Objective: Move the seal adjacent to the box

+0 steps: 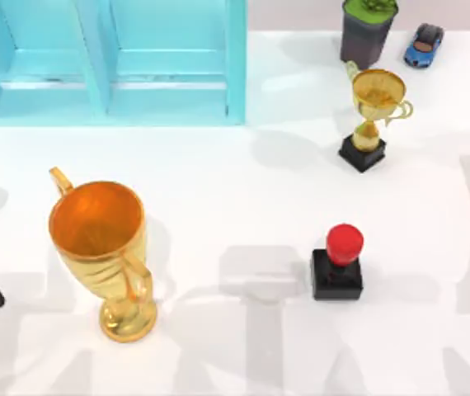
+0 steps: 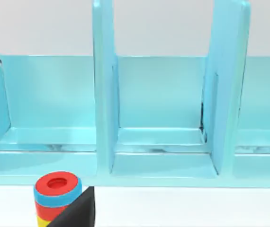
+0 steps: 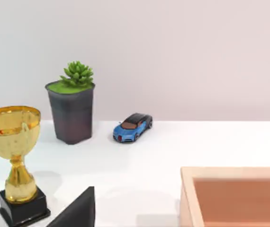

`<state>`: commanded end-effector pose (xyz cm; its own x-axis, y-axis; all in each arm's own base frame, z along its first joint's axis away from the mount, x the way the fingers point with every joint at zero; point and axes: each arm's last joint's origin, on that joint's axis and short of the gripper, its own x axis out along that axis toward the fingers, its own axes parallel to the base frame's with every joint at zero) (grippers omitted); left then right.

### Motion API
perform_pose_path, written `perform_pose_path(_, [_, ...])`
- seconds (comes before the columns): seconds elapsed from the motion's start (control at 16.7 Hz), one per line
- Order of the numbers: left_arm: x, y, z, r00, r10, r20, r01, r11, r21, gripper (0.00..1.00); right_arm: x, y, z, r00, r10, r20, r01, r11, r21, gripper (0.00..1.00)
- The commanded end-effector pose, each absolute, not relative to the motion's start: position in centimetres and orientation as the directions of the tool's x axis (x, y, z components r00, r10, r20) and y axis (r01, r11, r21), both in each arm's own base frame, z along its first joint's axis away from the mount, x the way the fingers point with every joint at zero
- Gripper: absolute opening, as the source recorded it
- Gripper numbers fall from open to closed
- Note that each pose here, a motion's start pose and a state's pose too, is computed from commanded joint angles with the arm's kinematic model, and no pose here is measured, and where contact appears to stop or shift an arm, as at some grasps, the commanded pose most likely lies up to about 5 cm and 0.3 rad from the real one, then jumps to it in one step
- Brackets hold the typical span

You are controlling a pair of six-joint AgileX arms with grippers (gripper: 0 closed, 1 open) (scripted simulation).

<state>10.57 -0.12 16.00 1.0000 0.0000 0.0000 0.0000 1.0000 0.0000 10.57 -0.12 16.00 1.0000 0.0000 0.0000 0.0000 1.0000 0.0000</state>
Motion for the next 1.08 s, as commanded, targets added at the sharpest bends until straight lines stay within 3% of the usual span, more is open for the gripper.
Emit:
perform_pose_path(0.3, [10.6,-0.1,16.0,1.000,0.000,0.000,0.000,1.000,0.000,1.00,10.6,0.4,16.8,0.997,0.045,-0.063,-0.043,0.998,0.036,1.00])
perform_pose_path(0.6, [10.6,-0.1,16.0,1.000,0.000,0.000,0.000,1.000,0.000,1.00,11.7,2.4,21.4,0.926,0.189,-0.326,-0.143,0.977,0.158,1.00])
perform_pose_path(0.84, [10.6,-0.1,16.0,1.000,0.000,0.000,0.000,1.000,0.000,1.00,15.4,5.8,25.9,0.737,0.262,-0.623,-0.147,0.962,0.230,1.00])
perform_pose_path(1.08, [10.6,-0.1,16.0,1.000,0.000,0.000,0.000,1.000,0.000,1.00,20.7,11.2,27.7,0.450,0.215,-0.867,-0.090,0.977,0.196,1.00])
